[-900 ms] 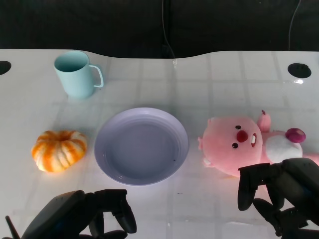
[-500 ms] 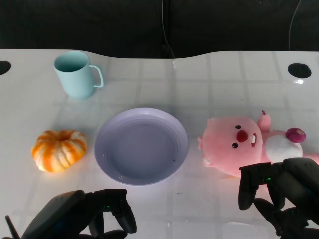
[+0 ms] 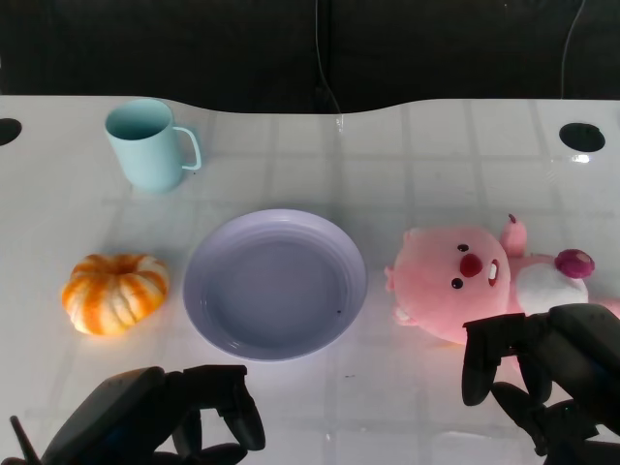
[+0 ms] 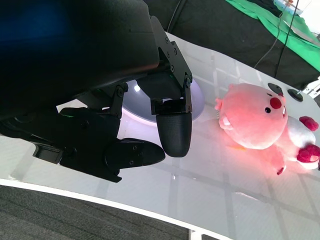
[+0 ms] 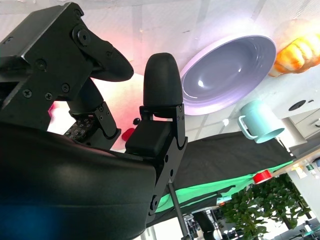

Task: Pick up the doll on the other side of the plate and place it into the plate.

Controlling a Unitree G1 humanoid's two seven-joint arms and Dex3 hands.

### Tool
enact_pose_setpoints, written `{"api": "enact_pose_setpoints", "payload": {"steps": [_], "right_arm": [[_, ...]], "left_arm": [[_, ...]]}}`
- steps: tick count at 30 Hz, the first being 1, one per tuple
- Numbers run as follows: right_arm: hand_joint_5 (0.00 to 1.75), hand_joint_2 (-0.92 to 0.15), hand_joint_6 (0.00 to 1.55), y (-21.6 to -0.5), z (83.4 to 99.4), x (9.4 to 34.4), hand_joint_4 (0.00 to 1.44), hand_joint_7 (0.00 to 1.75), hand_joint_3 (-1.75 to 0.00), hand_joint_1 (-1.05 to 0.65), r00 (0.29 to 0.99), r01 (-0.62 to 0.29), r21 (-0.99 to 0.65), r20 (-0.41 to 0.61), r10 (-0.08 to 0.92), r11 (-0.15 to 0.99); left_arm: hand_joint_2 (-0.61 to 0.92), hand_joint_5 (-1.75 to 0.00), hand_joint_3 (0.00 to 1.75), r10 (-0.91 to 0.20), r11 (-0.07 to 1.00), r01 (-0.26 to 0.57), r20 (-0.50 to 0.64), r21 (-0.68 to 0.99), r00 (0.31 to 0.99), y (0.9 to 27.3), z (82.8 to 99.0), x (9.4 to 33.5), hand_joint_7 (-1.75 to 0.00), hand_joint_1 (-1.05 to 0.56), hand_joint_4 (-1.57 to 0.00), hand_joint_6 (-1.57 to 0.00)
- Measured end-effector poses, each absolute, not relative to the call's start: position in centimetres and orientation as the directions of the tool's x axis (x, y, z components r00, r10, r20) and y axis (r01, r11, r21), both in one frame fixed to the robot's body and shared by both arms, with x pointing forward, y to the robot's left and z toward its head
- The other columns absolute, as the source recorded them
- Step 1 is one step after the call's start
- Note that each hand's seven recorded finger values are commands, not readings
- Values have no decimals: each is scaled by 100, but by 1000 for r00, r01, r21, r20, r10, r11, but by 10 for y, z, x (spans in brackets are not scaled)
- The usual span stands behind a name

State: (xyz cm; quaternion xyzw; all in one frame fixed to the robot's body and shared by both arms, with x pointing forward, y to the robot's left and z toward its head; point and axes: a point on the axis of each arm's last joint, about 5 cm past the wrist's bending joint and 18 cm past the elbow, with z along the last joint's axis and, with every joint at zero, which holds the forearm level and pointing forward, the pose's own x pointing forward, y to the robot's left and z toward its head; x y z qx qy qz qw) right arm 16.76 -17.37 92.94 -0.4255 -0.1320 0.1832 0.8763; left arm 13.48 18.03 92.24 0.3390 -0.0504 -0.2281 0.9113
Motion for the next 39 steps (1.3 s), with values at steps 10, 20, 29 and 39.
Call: {"api": "enact_pose_setpoints", "payload": {"steps": [10,20,29,39], "right_arm": [[151,-30,88,-173,932,168,87,101,-129,-3,906,-209,-766,83,416,608],[88,-82,61,-175,951,165,60,27,-16,-33,923,-133,-742,150,356,657],[63,-88,30,-187,965,168,25,7,-1,-51,944,-77,-773,147,297,630],[56,-86,16,-196,991,172,4,0,0,-67,966,-98,-875,32,258,474]], "left_arm": [[84,-166,48,-448,662,383,-70,644,892,181,921,136,-127,-28,-65,-67],[85,-165,45,-446,662,386,-77,642,892,181,920,137,-126,-27,-64,-66],[87,-168,41,-453,660,389,-73,643,889,180,920,138,-127,-27,-63,-66],[88,-167,40,-464,648,397,-76,650,882,178,919,138,-127,-27,-63,-66]]}}
